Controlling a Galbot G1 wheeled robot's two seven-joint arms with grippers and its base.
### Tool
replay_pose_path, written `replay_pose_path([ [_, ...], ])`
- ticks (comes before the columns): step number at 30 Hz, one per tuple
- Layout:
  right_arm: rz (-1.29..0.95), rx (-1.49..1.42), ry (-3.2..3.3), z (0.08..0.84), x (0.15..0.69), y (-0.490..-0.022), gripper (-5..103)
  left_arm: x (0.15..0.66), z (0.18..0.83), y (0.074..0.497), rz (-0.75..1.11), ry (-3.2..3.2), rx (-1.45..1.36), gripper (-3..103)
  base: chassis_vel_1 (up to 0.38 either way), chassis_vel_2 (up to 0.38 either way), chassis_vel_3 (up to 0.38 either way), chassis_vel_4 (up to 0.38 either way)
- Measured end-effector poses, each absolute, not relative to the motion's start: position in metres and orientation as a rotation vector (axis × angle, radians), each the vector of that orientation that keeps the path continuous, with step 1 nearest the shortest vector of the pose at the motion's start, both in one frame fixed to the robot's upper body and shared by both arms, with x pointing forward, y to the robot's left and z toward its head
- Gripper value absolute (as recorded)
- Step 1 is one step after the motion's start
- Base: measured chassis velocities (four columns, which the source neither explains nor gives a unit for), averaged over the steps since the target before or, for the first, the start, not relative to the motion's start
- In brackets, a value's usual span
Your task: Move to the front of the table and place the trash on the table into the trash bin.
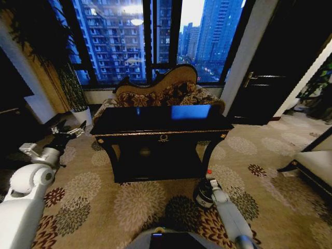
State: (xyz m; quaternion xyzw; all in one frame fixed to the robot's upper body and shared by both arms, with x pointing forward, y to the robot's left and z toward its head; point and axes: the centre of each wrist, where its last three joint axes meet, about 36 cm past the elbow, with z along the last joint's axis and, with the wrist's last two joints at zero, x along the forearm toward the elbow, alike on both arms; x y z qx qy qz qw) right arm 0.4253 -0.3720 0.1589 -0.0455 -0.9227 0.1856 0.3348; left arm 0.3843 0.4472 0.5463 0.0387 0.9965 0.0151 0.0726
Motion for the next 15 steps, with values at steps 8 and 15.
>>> replay_pose_path([
  [8, 0.515, -0.125, -2.401, 0.163, 0.434, -0.378, 28, 0.381, 0.547, 0.448, 0.057, 2.989, 0.119, 100, 0.000, 0.000, 0.000, 0.000],
  [15, 0.531, -0.133, -2.404, 0.173, 0.434, -0.380, 37, 0.379, 0.550, 0.451, 0.069, 2.981, 0.113, 100, 0.000, 0.000, 0.000, 0.000],
])
